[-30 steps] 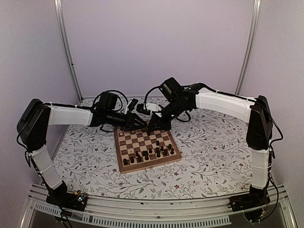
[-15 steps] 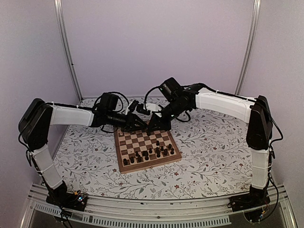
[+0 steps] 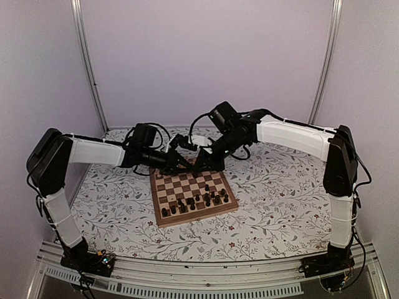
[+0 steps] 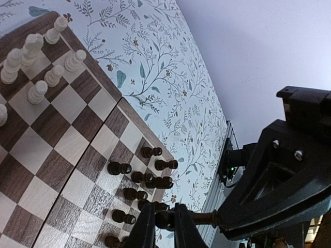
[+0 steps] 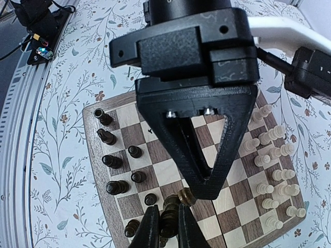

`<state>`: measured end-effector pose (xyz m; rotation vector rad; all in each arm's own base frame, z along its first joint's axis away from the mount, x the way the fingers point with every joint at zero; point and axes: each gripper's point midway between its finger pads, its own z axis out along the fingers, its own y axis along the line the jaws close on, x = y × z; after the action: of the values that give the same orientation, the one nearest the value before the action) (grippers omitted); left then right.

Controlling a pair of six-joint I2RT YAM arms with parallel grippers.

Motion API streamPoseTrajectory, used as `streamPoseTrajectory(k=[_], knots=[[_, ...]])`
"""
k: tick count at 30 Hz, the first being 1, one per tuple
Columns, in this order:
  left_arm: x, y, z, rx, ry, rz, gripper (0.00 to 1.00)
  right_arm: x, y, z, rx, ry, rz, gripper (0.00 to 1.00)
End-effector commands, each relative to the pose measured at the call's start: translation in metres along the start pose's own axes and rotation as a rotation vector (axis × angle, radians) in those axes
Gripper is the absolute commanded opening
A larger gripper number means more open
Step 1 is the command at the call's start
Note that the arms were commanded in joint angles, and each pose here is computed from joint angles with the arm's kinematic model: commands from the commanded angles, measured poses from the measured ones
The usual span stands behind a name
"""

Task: Set up the chess pieces on the board
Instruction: Place the chess piece on the chessboard.

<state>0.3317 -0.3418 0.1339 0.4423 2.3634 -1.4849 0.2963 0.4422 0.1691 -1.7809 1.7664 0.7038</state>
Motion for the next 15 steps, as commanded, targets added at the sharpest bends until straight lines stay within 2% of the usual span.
streamPoseTrajectory(k=[1,4,9,15], knots=[[-0.013,-0.014,-0.008,-0.009,-0.032,0.085,0.09,0.0,0.008,-0.005,-0.011,0.001,-0.003,0.04],[-0.024,-0.017,-0.019,-0.097,-0.078,0.174,0.08,0.019,0.011,-0.006,-0.001,0.024,0.003,0.04],[-0.031,-0.012,-0.025,-0.348,-0.126,0.371,0.07,0.036,0.004,-0.03,0.02,-0.008,0.05,0.04],[-0.009,-0.013,0.002,-0.556,-0.065,0.608,0.05,0.056,-0.011,-0.06,0.077,-0.063,0.108,0.04]])
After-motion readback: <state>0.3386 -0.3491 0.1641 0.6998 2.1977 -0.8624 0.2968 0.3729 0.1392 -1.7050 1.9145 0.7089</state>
